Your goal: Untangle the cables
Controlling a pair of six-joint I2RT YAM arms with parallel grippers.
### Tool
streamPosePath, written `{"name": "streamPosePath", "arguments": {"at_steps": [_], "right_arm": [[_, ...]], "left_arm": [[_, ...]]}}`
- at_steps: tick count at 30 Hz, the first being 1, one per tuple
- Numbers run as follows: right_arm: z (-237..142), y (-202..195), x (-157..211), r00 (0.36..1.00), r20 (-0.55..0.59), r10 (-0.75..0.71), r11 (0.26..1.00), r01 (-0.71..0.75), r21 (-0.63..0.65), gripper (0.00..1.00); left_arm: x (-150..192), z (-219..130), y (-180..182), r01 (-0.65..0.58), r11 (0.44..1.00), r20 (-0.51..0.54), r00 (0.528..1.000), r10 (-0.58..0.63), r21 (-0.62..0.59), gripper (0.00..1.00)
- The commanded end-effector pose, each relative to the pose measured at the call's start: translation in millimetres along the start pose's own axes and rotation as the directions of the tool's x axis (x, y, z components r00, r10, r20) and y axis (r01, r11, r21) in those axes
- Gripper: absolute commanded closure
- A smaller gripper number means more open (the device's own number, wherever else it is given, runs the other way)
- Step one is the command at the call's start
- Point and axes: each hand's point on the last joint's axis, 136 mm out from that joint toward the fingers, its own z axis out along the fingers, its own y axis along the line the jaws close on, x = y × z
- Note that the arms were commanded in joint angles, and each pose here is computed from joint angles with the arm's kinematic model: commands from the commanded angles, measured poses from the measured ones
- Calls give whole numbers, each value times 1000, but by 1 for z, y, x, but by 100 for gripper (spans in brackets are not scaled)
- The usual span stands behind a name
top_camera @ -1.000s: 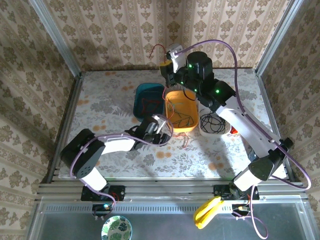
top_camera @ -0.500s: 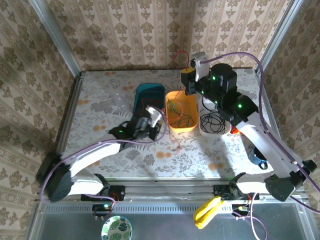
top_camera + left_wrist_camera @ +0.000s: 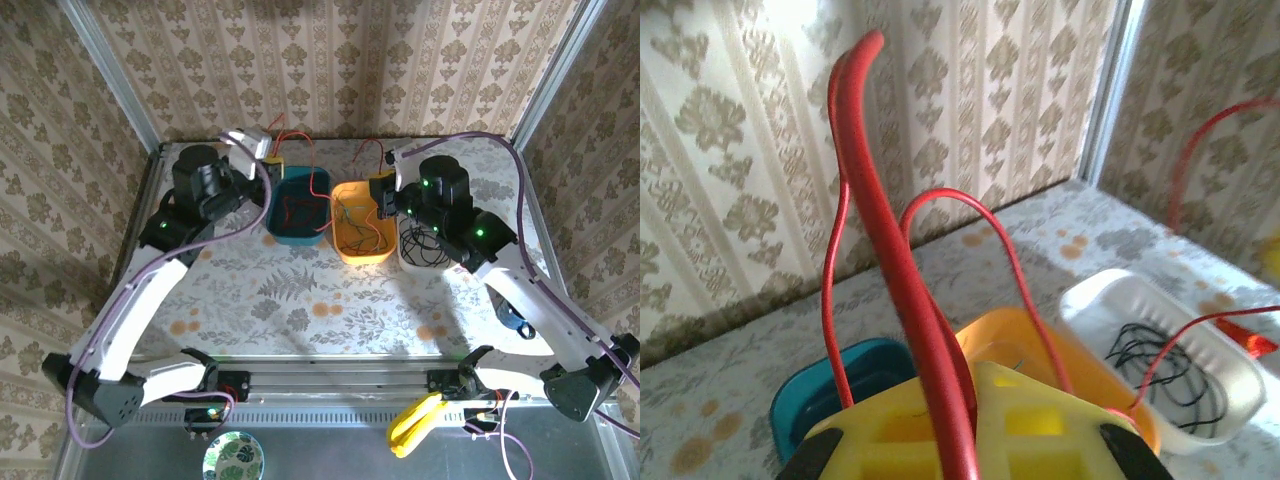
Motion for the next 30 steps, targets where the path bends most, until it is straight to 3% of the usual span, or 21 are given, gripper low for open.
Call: {"name": "streamPosePath", "arguments": {"at_steps": [1, 9, 15, 24, 27, 30], "right_arm": [[-19, 5, -16, 999, 45, 16, 1000, -15, -25, 98], [-43, 21, -38, 996, 94, -9, 994, 19, -108, 97], [-66, 18, -63, 985, 169, -32, 996, 45, -73, 97], [-82, 16, -87, 969, 234, -77, 996, 87, -35, 97], [-78, 17, -84, 973, 220, -71, 996, 83, -43, 97], [-72, 17, -79, 979, 196, -64, 996, 75, -49, 97]], "left_arm": [[22, 32, 20, -17, 999, -57, 998, 15, -46, 100], [85, 105, 56, -18, 990, -165, 986, -5, -138, 100], [105, 123, 77, 76, 978, -118, 988, -101, -195, 100], [174, 146, 94, 110, 954, -255, 950, -183, -278, 98], [201, 156, 86, 132, 957, -319, 924, -213, -257, 70], [212, 159, 77, 187, 956, -342, 903, -259, -227, 30]]}}
